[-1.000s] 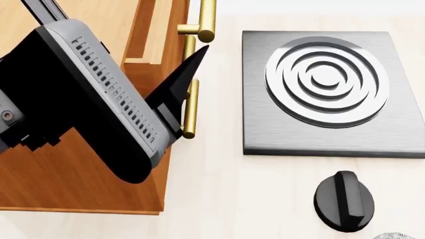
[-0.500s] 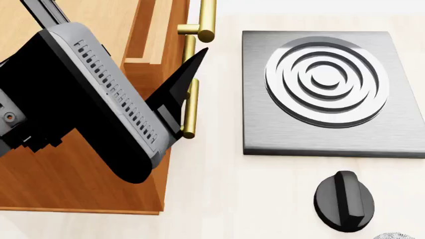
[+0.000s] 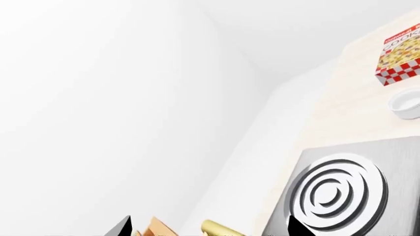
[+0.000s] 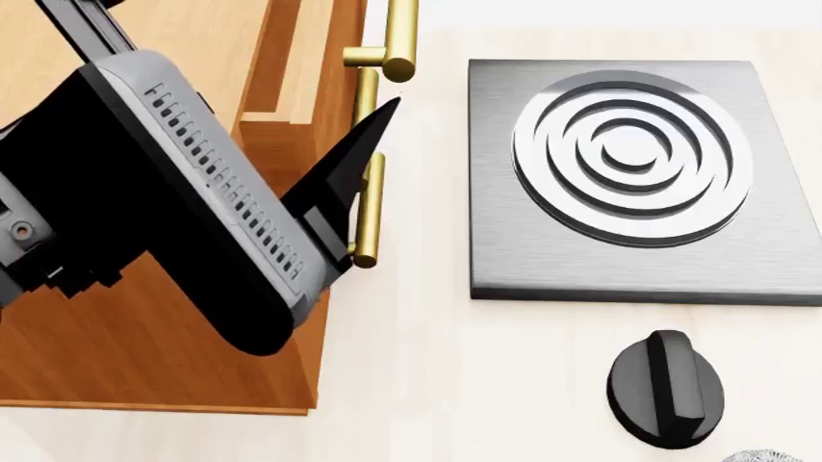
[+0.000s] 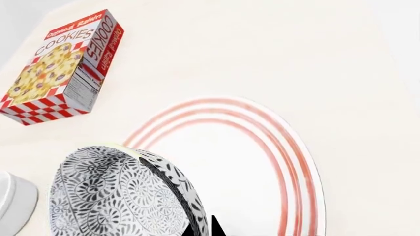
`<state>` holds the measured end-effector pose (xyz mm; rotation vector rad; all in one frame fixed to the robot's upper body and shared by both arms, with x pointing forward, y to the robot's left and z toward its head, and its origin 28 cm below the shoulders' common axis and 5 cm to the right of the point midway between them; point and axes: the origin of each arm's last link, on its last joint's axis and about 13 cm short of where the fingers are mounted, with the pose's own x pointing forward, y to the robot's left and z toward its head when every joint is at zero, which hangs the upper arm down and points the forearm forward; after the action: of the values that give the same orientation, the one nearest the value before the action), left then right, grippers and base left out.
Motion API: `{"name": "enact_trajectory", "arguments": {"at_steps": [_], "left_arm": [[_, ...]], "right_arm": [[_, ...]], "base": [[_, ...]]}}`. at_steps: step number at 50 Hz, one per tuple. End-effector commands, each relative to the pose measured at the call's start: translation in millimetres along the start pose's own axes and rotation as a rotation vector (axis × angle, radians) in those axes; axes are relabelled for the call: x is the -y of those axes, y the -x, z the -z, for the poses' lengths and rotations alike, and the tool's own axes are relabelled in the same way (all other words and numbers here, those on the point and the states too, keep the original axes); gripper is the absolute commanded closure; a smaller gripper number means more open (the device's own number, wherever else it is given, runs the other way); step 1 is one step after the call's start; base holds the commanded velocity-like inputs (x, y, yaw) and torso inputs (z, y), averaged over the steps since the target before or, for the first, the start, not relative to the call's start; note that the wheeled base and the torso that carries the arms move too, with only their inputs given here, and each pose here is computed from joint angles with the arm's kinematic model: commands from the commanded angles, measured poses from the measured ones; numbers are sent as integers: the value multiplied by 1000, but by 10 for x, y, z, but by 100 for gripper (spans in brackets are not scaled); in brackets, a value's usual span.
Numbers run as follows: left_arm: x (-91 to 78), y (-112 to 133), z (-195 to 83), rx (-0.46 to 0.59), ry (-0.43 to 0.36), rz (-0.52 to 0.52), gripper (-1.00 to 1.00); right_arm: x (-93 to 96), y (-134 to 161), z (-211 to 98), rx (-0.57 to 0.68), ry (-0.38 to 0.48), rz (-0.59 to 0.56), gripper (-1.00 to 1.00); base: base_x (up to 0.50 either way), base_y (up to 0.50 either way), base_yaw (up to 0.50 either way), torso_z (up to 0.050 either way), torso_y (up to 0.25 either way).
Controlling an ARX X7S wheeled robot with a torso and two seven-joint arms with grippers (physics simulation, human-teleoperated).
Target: Pick the akita bowl on the wooden cabinet and place it on the plate.
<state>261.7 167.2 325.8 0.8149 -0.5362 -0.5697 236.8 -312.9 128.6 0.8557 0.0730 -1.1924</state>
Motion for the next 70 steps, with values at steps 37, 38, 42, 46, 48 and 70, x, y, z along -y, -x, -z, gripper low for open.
{"name": "enact_trajectory", "arguments": {"at_steps": [37,38,42,46,48,70], "left_arm": [[52,3,103,-14,19,2,-100],[52,3,103,-14,19,2,-100],[51,6,108,-16,16,1,-100],[50,6,104,-16,17,1,-100],[54,7,106,-15,18,2,-100],[70,5,130,-19,25,4,-100]], "right_arm": [[7,-82,78,-16,12,17,100],[7,-82,78,-16,13,17,100],[13,-86,84,-19,15,18,100],[11,-87,92,-21,17,18,100],[12,-91,97,-23,19,19,100],[17,-79,115,-23,29,-2,-100]], "base": [[0,0,0,0,0],[0,0,0,0,0],[0,0,0,0,0],[0,0,0,0,0],[0,0,0,0,0],[0,0,0,0,0]]}}
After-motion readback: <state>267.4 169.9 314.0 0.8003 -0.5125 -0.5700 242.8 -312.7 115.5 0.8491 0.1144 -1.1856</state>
